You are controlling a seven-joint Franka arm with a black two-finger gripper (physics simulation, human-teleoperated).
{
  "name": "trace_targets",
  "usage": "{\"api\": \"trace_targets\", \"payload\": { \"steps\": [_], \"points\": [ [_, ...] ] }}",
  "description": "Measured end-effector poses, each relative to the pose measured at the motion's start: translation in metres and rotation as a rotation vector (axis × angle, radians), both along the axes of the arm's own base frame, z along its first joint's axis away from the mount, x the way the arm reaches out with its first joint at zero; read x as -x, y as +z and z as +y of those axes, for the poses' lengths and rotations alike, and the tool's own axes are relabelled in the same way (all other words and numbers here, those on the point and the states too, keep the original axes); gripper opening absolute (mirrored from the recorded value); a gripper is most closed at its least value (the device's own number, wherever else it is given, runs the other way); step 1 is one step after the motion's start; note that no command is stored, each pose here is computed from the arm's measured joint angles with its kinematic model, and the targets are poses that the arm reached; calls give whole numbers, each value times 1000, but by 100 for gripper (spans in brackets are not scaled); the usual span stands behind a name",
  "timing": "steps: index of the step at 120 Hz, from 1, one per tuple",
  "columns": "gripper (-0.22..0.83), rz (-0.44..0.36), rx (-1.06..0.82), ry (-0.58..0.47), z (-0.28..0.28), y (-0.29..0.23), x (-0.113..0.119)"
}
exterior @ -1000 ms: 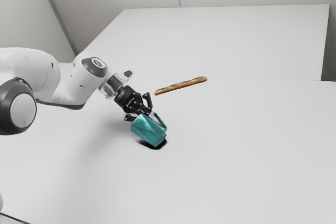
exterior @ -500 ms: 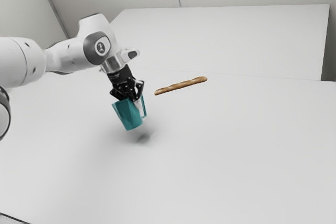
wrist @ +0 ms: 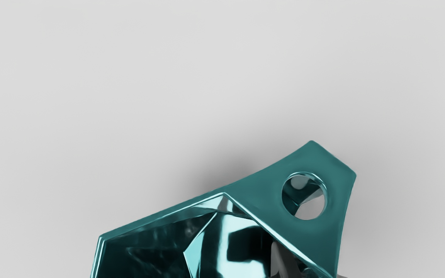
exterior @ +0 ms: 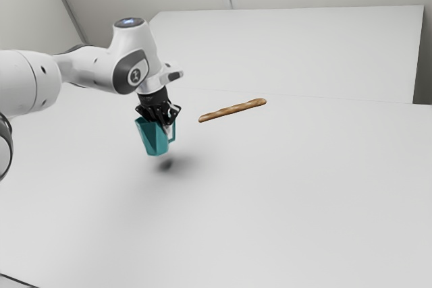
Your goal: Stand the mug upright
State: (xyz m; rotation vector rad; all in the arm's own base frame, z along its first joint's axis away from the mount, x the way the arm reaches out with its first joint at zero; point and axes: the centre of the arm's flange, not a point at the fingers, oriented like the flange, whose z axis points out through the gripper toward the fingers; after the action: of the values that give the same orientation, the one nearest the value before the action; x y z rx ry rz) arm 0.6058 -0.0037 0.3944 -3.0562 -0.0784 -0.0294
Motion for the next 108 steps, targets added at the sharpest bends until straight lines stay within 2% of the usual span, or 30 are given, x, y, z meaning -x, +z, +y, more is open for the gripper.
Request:
{"api": "trace_targets", "payload": {
  "steps": [41, 71, 108],
  "points": [
    [-17, -68, -89, -76, -10, -15, 8],
    [-17, -81, -87, -53, -12, -35, 18],
    [-17, -100, -76, -21, -12, -55, 14]
  ]
}}
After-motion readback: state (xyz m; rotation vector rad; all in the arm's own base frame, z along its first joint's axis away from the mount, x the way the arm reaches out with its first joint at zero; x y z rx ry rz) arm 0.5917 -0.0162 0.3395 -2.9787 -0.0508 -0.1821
